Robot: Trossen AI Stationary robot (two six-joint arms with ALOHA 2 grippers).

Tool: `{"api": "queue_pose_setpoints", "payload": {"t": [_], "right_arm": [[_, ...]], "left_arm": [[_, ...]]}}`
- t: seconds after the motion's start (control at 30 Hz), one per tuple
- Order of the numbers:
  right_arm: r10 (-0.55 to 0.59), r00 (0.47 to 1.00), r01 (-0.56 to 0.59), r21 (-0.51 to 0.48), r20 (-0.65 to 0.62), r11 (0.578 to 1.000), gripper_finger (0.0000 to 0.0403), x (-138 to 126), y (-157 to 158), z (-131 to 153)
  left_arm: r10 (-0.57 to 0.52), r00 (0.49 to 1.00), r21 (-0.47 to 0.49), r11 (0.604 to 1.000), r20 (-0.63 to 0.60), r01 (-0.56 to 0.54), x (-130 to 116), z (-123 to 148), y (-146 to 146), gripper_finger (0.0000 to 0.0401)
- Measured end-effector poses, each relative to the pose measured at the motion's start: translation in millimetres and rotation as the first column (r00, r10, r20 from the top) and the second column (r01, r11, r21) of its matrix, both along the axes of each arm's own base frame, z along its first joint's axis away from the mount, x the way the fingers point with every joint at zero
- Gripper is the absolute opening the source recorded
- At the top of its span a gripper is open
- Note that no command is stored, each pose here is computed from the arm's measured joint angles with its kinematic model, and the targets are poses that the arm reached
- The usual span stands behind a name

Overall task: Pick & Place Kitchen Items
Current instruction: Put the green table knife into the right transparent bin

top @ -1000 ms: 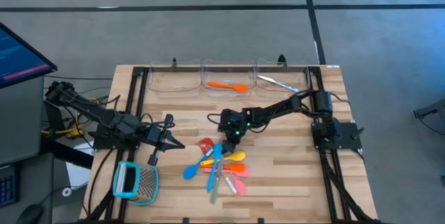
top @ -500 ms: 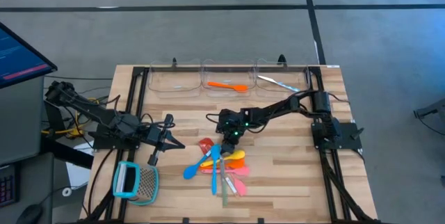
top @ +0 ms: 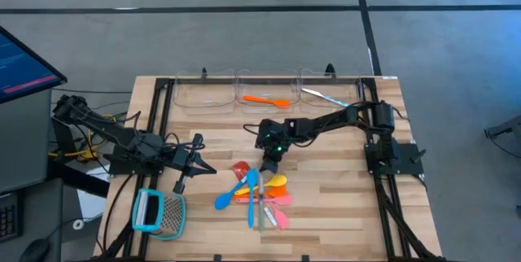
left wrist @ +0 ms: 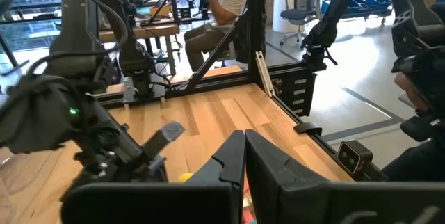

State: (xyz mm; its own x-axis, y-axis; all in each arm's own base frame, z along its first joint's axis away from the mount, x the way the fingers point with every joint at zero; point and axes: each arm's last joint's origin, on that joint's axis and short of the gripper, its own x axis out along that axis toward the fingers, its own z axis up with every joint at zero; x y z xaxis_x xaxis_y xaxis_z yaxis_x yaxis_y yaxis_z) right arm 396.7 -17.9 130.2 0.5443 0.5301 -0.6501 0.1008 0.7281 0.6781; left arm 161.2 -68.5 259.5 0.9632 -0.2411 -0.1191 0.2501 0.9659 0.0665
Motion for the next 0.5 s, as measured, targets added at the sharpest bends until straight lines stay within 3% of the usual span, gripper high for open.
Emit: {"api": "queue_pose_setpoints", "payload": {"t": [0.17, 0.33, 0.43, 0.5], "right_arm": [[-0.001, 1.0, 0.002, -0.047, 0.015, 0.999, 0.0, -5.2, -7.1, 12.7], [0.002, 1.0, 0.0, -0.066, 0.029, 0.998, 0.0, -6.4, -8.2, 17.5], [0.002, 1.0, 0.0, -0.067, 0.028, 0.998, 0.0, -6.5, -8.2, 17.5], [0.002, 1.0, 0.0, -0.067, 0.029, 0.998, 0.0, -6.5, -8.2, 17.5]], "left_arm": [[0.003, 1.0, -0.024, 1.0, -0.009, -0.003, 0.4, -0.5, -0.2, 0.0003], [0.034, 0.994, -0.092, 0.995, -0.101, -0.044, 10.4, -12.2, -3.9, 0.0003], [0.16, 0.968, -0.141, 0.972, -0.194, -0.189, 22.7, -27.6, -6.1, 0.0003], [0.274, 0.931, -0.206, 0.923, -0.241, -0.325, 32.5, -37.5, -5.0, 0.0006]]}}
